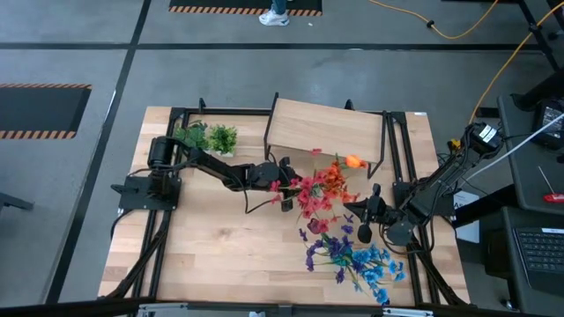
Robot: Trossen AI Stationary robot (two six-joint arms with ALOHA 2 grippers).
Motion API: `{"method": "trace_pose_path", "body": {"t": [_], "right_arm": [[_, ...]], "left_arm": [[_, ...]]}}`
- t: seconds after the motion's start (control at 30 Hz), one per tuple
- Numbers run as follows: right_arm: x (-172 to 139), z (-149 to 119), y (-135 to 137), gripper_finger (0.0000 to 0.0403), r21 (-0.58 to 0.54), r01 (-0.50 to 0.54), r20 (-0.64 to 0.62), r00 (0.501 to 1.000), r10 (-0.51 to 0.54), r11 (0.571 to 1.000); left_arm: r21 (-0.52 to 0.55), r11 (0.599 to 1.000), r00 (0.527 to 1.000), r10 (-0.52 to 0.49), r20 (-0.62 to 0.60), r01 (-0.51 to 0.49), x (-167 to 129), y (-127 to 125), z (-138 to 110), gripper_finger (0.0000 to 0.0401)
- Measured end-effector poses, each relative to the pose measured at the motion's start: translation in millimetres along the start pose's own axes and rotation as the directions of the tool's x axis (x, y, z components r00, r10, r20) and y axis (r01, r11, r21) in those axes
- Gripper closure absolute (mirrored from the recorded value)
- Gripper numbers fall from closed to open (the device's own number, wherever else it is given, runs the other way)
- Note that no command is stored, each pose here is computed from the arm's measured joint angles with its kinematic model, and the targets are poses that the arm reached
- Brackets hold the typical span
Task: Pick and place flowers into a vace then onto a shelf
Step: Put the transparent vase on the shelf
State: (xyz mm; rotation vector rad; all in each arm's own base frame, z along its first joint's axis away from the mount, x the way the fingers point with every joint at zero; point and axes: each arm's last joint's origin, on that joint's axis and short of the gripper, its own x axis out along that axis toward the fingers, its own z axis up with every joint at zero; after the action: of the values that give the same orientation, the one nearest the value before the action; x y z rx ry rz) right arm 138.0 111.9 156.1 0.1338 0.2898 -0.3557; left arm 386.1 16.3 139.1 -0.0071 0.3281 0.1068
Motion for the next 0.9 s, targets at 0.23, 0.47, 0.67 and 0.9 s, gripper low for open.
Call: {"method": "trace_pose_path", "body": {"t": [0.23,0.47,0.67,0.9], "right_arm": [[0.0,0.0,0.0,0.0401,-0.001,0.000,0.000,1.000,0.000,1.000],[0.0,0.0,0.0,0.0401,-0.004,0.000,0.000,1.000,0.000,1.000],[0.0,0.0,0.0,0.0401,-0.004,0.000,0.000,1.000,0.000,1.000],[0.0,0.0,0.0,0.0401,-0.004,0.000,0.000,1.000,0.000,1.000]], "left_arm": [[-0.004,0.999,0.999,0.046,0.001,-0.046,-0.1,0.3,0.0,0.0193],[-0.069,0.996,0.999,-0.052,-0.001,0.052,0.9,-2.1,1.8,0.0172],[-0.048,0.997,0.998,-0.064,-0.003,0.063,6.2,-2.3,13.4,0.0171],[-0.044,0.998,0.998,-0.055,-0.015,0.055,15.0,-0.4,14.7,0.0171]]}}
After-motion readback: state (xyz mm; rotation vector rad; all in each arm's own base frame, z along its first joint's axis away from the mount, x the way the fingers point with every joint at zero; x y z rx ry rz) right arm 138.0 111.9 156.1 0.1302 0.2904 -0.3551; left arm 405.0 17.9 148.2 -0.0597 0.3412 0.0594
